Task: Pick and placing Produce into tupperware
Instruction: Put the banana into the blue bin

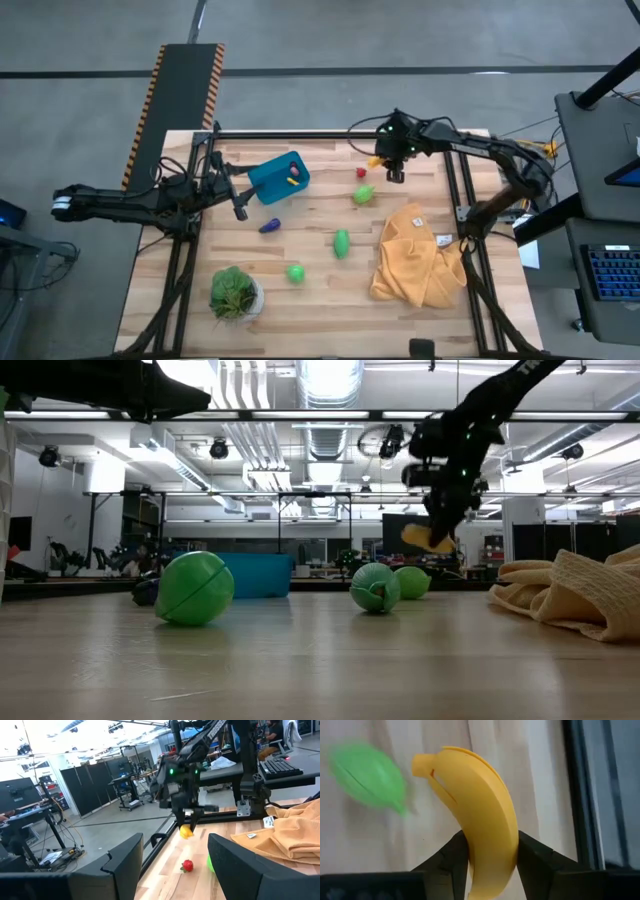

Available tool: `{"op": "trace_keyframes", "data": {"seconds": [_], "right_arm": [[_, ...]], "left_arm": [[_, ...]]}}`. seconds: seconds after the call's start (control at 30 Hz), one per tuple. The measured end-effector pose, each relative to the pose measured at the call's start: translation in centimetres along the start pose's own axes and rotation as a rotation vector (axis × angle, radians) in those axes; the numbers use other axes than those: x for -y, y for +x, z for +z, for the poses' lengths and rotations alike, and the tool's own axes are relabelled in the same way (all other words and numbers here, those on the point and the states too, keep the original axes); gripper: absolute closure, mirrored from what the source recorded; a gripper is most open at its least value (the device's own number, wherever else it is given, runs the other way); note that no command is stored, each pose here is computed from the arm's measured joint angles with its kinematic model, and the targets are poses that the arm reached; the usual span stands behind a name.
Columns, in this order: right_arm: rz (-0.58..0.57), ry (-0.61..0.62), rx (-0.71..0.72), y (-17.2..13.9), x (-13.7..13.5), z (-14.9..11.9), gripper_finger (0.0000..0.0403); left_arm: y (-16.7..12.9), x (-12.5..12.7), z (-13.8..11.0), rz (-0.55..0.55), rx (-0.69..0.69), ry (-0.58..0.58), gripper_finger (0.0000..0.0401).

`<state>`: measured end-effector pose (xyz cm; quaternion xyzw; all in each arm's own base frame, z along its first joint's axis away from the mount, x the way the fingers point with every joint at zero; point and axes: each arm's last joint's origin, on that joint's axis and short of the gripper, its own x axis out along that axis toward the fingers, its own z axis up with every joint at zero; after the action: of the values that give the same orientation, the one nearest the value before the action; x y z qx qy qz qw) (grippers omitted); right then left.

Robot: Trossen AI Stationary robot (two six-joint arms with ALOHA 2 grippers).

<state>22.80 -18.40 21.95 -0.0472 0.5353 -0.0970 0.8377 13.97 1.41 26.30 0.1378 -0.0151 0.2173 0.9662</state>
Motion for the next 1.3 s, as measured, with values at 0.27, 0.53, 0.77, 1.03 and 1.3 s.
{"op": "trace_keyframes", "data": {"seconds": [0.27, 0.53, 0.77, 1.03, 1.3], "right_arm": [[0.134, 0.055, 0.337, -3.3, -0.4, 1.4, 0.0273], [0.353, 0.013, 0.635, -4.8, -0.7, 2.7, 0.0277], [0.493, -0.015, 0.722, -4.0, -1.2, 2.6, 0.0278], [0.485, -0.002, 0.712, -3.3, -1.2, 2.3, 0.0279], [0.470, 0.000, 0.732, -3.4, -1.1, 2.5, 0.0278]], "left_arm": [[0.0, 0.0, 0.0, 0.000, -0.001, 0.000, 0.0192], [0.0, 0.0, 0.0, 0.000, -0.001, 0.001, 0.0192], [0.0, 0.0, -0.1, 0.000, -0.002, 0.002, 0.0192], [0.0, 0.0, -0.1, 0.000, -0.002, 0.002, 0.0192], [0.0, 0.0, -0.1, -0.001, -0.003, 0.002, 0.0192]]}}
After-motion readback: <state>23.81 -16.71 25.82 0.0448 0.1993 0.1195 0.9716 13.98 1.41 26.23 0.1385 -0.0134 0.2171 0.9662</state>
